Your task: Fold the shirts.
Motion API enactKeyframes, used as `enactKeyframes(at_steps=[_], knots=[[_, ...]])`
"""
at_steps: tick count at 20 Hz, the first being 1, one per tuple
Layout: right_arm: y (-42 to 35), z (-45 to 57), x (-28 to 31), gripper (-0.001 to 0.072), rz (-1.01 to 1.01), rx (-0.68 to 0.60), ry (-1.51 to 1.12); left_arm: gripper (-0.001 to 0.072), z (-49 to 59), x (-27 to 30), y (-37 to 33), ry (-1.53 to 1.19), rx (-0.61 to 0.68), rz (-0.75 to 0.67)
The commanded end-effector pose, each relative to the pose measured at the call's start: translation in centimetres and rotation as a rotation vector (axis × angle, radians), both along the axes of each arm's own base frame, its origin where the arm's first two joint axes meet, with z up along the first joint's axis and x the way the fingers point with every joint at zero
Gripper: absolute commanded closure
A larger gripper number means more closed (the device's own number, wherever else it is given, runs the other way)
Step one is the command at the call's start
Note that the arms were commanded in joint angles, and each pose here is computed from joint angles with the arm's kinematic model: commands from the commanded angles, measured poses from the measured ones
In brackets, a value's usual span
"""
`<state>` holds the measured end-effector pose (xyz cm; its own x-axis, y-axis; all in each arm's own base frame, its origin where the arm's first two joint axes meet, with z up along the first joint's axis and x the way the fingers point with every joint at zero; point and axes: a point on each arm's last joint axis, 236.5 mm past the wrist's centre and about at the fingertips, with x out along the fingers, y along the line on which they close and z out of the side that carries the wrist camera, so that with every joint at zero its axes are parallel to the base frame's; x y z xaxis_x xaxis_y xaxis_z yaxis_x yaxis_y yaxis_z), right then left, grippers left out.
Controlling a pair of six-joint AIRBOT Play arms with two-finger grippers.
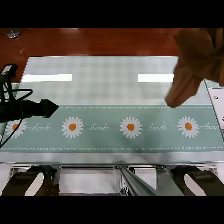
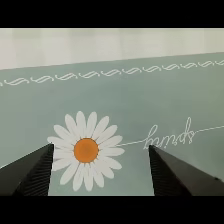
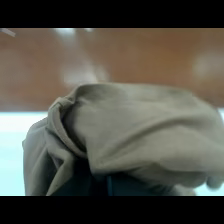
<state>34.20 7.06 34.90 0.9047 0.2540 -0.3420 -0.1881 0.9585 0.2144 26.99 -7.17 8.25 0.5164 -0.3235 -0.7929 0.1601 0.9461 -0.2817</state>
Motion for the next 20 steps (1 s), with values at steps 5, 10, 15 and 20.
enactKeyframes(at_steps=[5,10,15,20], knots=[[11.1,-4.6,-1.6,0.0682,0.307,-0.092,0.153,0.0007,0.8,-0.1,0.3,-0.076,-0.008,0.030],[26.5,-23.9,-3.8,0.0682,0.624,-0.133,0.585,0.0007,1.6,1.5,0.7,-0.143,-0.021,0.076],[35.1,-37.1,-7.3,0.0660,0.699,-0.057,0.876,0.0007,-0.2,2.0,0.6,-0.081,-0.021,0.072],[27.0,-30.1,-3.1,0.0086,0.706,-0.126,0.898,0.0007,-4.2,2.0,0.3,0.098,-0.048,0.085]])
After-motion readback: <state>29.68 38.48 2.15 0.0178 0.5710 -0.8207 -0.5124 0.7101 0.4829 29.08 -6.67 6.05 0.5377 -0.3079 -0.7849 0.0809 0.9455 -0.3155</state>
